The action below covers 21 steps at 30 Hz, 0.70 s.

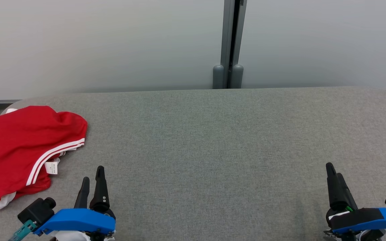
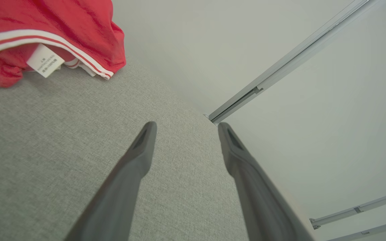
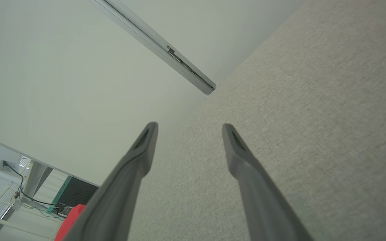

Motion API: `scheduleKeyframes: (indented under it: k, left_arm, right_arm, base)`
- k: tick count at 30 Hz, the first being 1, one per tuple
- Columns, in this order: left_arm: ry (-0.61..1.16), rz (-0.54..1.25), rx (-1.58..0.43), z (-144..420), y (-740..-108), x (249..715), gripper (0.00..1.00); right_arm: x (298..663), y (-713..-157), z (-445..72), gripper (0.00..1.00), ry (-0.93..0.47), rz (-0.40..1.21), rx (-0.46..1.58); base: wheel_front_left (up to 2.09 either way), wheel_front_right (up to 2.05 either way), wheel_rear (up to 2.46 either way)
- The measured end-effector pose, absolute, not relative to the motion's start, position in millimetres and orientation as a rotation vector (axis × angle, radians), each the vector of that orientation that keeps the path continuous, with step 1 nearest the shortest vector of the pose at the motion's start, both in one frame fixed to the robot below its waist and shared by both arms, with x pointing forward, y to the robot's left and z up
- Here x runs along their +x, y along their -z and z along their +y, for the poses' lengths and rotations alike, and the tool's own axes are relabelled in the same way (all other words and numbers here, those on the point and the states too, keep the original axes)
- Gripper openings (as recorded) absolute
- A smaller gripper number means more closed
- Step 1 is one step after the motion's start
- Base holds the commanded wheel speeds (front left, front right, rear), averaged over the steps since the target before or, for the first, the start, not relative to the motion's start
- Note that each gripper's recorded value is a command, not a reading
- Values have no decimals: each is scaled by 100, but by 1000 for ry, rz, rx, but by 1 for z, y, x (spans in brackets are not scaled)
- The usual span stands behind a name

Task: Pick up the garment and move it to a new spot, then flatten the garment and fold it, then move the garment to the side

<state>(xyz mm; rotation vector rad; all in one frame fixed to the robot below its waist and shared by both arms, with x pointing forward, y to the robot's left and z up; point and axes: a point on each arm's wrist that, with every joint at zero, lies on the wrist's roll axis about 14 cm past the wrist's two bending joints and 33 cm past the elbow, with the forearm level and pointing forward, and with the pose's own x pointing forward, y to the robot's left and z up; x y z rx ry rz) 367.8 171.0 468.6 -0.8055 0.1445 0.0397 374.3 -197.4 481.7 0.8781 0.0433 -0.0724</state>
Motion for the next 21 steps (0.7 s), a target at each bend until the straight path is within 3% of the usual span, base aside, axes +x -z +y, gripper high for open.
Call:
scheduleKeyframes:
  k: [21]
  left_arm:
    - [20,125,-507,162,-469,364,100]
  right_arm:
    - [373,-484,-191,100,36,29,601]
  base:
    - [0,0,0]
